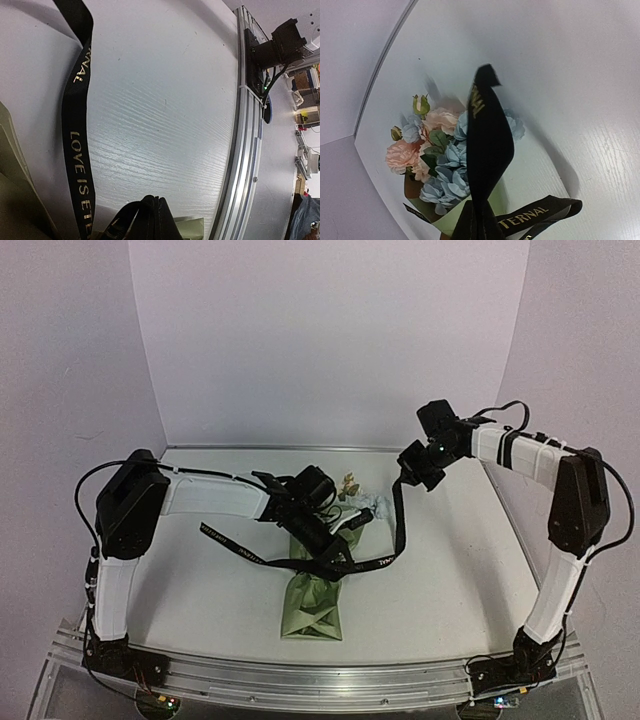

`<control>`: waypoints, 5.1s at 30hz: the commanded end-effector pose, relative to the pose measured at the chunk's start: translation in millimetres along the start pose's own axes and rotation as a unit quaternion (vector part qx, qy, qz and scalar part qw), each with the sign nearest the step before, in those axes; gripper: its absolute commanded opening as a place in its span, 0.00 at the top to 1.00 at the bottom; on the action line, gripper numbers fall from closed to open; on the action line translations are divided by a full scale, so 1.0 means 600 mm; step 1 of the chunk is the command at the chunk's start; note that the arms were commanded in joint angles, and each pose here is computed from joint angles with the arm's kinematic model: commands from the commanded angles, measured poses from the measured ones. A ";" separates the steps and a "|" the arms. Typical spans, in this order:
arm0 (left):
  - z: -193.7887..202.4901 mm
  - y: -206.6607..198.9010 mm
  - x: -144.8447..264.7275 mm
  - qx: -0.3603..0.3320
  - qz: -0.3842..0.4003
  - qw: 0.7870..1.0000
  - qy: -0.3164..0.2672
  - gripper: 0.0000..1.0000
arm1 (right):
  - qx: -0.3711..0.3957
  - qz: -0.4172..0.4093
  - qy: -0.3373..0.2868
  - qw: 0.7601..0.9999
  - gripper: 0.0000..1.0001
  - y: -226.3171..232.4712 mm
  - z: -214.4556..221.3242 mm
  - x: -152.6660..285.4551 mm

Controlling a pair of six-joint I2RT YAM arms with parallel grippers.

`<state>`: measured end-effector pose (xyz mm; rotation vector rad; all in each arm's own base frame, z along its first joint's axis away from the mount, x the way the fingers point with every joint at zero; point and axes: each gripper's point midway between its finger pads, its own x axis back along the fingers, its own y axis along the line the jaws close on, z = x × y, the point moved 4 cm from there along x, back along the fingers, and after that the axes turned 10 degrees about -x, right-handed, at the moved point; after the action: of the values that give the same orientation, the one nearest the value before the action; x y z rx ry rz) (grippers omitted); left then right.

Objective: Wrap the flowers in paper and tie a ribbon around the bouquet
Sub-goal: Pass from the right arm to the left, then cross the half-tied ribbon over the folded bouquet.

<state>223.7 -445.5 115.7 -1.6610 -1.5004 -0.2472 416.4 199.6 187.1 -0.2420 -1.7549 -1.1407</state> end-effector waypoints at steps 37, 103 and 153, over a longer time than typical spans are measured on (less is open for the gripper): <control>-0.110 -0.048 0.110 -0.112 -0.096 0.972 -0.182 0.36 | 0.067 -0.176 0.097 0.977 1.00 0.237 0.147 0.109; -0.113 -0.021 0.335 -0.035 0.012 0.913 -0.406 0.91 | 0.235 -0.214 0.316 0.894 1.00 0.204 0.350 0.110; -0.060 0.050 0.351 0.098 -0.166 0.904 -0.382 1.00 | 0.121 -0.050 0.196 0.972 0.70 -0.162 0.311 -0.102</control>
<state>321.1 -322.6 235.4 -1.3510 -2.2332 0.4424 268.0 309.4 75.1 0.2295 -1.5431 -0.9131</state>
